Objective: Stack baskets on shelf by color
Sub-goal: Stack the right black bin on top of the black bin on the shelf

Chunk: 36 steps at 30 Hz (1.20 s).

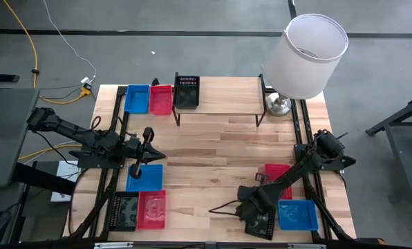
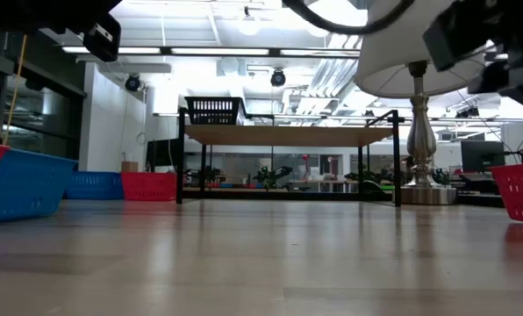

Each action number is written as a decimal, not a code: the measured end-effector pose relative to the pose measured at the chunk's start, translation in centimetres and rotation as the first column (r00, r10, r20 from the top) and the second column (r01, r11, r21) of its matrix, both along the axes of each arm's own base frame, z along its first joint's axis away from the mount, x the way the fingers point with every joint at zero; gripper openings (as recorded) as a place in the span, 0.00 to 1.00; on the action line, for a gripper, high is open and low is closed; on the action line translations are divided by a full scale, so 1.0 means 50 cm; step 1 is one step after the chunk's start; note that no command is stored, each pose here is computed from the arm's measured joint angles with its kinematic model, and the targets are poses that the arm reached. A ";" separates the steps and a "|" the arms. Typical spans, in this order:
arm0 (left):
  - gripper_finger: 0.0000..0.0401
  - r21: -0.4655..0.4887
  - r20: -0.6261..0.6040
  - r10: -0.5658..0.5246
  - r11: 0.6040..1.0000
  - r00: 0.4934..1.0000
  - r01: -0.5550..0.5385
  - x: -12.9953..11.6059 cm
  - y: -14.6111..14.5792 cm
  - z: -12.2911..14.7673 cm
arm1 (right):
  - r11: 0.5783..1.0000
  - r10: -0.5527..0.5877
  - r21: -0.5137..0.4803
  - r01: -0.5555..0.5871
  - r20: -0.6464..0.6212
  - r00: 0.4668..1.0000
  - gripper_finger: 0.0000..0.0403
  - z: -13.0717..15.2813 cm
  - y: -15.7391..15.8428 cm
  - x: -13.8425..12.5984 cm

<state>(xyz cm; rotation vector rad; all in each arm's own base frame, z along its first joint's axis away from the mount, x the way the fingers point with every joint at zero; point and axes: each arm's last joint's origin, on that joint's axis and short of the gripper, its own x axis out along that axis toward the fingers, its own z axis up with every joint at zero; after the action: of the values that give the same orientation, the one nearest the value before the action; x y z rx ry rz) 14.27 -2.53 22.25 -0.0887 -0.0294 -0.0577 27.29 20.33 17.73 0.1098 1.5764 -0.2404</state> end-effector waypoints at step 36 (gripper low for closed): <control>0.00 -0.022 -0.068 0.049 0.998 0.996 -0.050 0.000 0.003 -0.013 | 0.878 0.473 -0.320 -0.356 0.477 0.741 0.00 0.187 -0.052 0.169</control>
<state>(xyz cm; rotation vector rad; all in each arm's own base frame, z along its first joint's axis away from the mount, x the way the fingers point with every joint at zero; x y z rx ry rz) 14.27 -2.38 21.59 -0.1136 0.0353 -0.0047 35.73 17.73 27.10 -0.3230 0.9567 -0.0082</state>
